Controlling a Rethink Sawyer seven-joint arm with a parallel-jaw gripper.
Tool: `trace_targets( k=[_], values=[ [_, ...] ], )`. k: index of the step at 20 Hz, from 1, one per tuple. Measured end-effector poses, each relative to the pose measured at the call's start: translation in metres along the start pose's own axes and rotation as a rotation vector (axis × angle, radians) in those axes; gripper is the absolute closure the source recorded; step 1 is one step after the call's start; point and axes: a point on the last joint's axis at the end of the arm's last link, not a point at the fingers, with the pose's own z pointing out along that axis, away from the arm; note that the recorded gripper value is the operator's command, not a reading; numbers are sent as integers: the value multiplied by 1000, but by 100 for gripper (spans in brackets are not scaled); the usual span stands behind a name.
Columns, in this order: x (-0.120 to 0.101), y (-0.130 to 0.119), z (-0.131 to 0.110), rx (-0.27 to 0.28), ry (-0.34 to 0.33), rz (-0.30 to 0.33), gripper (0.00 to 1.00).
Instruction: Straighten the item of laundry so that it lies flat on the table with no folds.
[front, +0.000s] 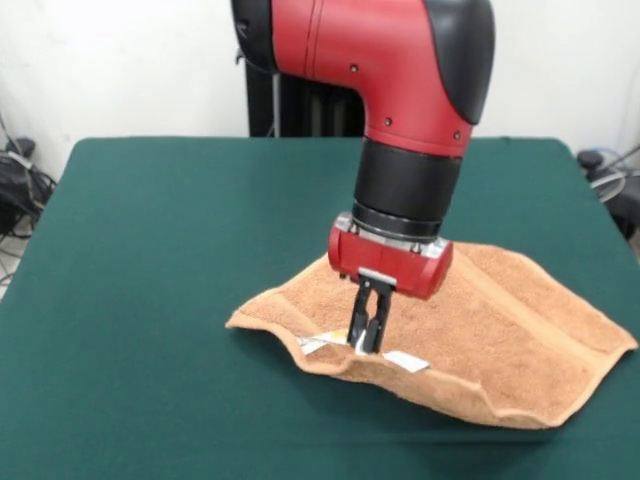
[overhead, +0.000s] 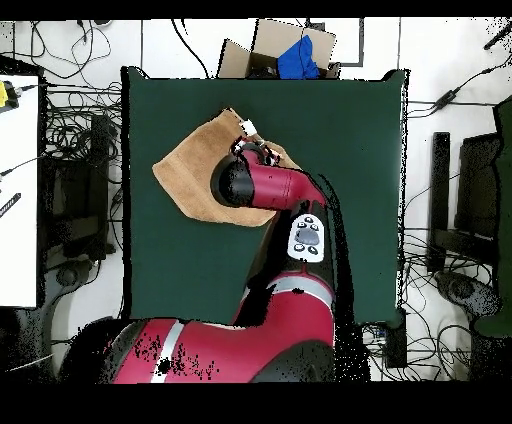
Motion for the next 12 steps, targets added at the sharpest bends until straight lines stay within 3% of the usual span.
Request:
trace_targets(
  k=[12],
  values=[
    [11,-13,-16,13,18,-17,100]
  ],
)
